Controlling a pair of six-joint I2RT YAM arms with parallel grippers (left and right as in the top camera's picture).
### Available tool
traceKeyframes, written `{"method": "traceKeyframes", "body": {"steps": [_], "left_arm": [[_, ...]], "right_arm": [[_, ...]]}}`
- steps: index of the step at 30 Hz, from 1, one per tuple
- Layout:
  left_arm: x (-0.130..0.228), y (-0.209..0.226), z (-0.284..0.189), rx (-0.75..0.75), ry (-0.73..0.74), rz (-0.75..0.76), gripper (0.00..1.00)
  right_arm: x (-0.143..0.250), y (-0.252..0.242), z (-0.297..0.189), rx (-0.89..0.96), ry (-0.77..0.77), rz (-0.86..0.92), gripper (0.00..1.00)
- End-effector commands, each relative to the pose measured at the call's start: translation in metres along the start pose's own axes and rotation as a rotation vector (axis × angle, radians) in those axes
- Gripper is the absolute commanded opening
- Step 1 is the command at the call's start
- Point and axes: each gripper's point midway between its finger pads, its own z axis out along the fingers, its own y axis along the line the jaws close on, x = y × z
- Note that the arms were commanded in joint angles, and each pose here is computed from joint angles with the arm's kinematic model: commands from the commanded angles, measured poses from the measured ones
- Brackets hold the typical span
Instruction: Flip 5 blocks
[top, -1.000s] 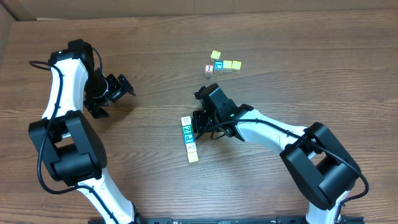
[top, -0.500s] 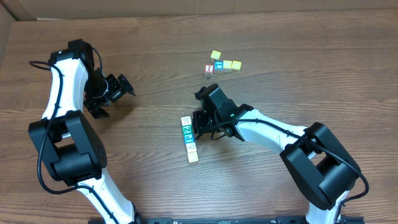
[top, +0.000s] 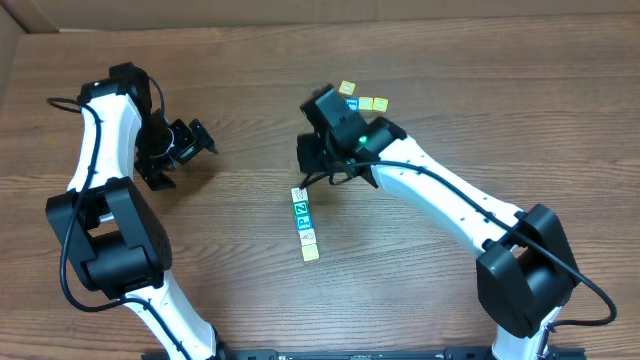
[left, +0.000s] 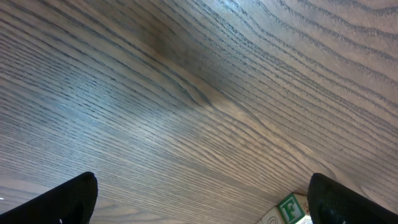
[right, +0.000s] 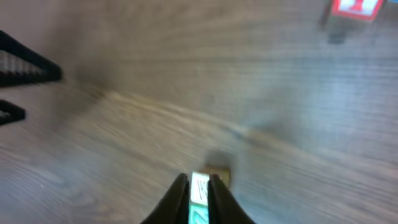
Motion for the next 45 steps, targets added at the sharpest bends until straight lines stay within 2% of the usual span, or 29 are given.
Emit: {"method": "traceKeyframes", "body": {"steps": [1, 4, 9, 13, 20, 25, 32, 36, 40, 45], "left_arm": [[-0.002, -0.007, -0.005, 0.01, -0.017, 0.03, 1.0], [-0.002, -0.007, -0.005, 0.011, -0.017, 0.03, 1.0], [-0.002, -0.007, -0.005, 0.011, -0.017, 0.03, 1.0], [-0.002, -0.007, -0.005, 0.01, -0.017, 0.031, 1.0], [-0.002, -0.007, -0.005, 0.01, -0.017, 0.03, 1.0], [-0.002, -0.007, -0.005, 0.01, -0.017, 0.03, 1.0], [-0.002, -0.007, -0.005, 0.011, -0.017, 0.03, 1.0], [-0.002, -0.007, -0.005, 0.01, -0.017, 0.031, 1.0], [-0.002, -0.007, -0.005, 0.01, -0.017, 0.031, 1.0], [-0.002, -0.007, -0.005, 0.01, -0.017, 0.03, 1.0]], "right_arm": [[-0.008, -0.001, -0.006, 0.022, -0.037, -0.01, 0.22], [-0.004, -0.005, 0.007, 0.034, -0.017, -0.009, 0.27], [0.009, -0.015, 0.037, 0.058, 0.033, -0.004, 0.27], [0.024, -0.01, 0.056, 0.0, 0.105, 0.002, 0.27], [0.038, -0.005, 0.064, -0.039, 0.161, 0.007, 0.27], [0.054, 0.008, 0.06, -0.11, 0.24, 0.016, 0.27], [0.046, 0.007, 0.051, -0.11, 0.228, 0.024, 0.21], [0.025, -0.01, 0.016, -0.027, 0.162, 0.039, 0.21], [0.029, -0.036, -0.013, 0.104, 0.164, 0.055, 0.21], [0.04, -0.043, -0.013, 0.134, 0.202, 0.064, 0.18]]}}
